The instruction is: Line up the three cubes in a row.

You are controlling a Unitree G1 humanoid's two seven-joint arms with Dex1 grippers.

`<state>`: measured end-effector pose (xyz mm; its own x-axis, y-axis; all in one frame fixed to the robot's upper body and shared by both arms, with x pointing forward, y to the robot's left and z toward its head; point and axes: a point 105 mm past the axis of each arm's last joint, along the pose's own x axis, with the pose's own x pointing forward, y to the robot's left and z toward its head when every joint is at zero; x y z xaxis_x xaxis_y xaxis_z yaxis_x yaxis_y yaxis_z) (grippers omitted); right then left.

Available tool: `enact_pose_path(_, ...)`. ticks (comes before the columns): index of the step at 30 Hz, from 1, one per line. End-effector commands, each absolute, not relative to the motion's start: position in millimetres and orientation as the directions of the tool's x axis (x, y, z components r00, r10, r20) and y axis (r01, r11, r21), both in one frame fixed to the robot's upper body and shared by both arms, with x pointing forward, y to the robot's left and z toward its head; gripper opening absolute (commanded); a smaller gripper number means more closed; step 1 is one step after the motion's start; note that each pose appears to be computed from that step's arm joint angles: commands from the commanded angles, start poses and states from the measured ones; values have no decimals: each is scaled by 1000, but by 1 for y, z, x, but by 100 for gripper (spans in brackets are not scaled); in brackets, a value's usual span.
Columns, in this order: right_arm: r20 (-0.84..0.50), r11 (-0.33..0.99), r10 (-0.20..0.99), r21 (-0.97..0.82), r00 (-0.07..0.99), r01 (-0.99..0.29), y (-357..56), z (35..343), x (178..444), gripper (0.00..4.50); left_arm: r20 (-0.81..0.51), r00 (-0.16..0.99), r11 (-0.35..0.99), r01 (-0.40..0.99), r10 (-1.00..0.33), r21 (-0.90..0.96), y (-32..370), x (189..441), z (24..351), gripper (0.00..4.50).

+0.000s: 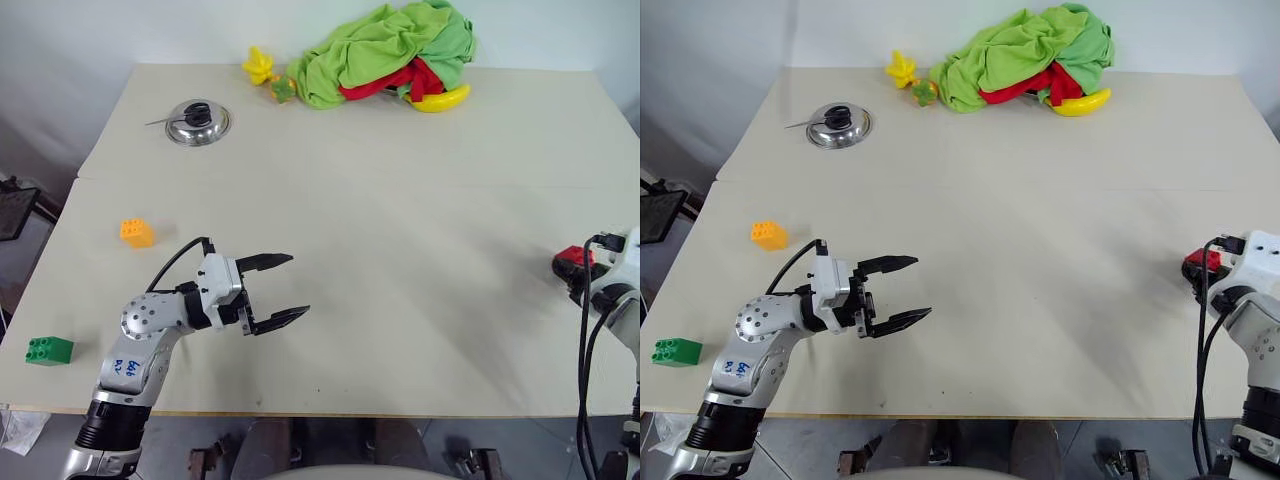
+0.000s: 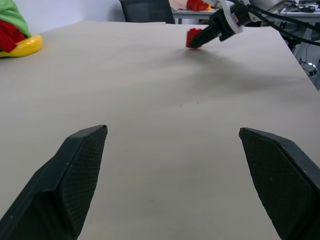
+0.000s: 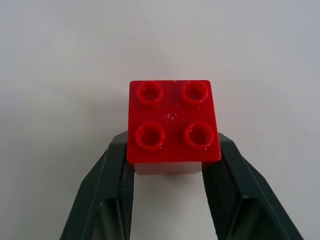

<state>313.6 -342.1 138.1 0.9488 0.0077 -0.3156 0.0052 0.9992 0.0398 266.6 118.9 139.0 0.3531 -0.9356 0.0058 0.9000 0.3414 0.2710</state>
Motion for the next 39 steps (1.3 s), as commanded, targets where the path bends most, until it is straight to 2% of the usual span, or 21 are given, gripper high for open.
enact_pose_path(1,-155,851,472,-178,868,-494,-271,197,317,150,11,348,335,893,-938,300,122,263,145,450)
enact_pose_path(4,-177,639,705,-261,686,-724,-237,200,313,150,4,355,341,894,-935,291,125,265,143,450)
enact_pose_path(6,-315,429,797,-308,516,-849,-219,182,314,150,-2,362,347,893,-932,287,128,265,142,450)
enact_pose_path(9,-472,170,829,-296,299,-940,-202,156,316,150,-11,370,351,891,-929,288,130,265,141,450)
enact_pose_path(13,-510,1,849,-263,139,-965,-190,141,322,150,-12,387,366,881,-922,299,133,261,145,450)
enact_pose_path(19,-564,-58,819,-265,106,-962,-199,127,330,150,-22,430,402,861,-903,311,142,256,146,450)
enact_pose_path(25,-568,-27,814,-239,117,-971,-204,123,335,150,-26,461,430,845,-887,317,149,255,145,450)
enact_pose_path(27,-551,8,825,-206,122,-979,-204,125,337,226,-28,475,443,839,-880,316,152,255,145,450)
enact_pose_path(30,-512,-2,849,-252,132,-968,-200,133,338,307,-15,528,493,803,-849,336,161,257,147,450)
enact_pose_path(34,-410,-3,900,-351,151,-936,-194,158,334,445,71,667,648,685,-741,333,187,255,159,450)
enact_pose_path(37,-265,26,955,-382,136,-924,-188,178,322,448,179,811,816,494,-557,300,223,244,172,450)
enact_pose_path(39,-193,30,975,-385,112,-923,-184,185,311,448,212,860,872,402,-464,278,238,234,175,450)
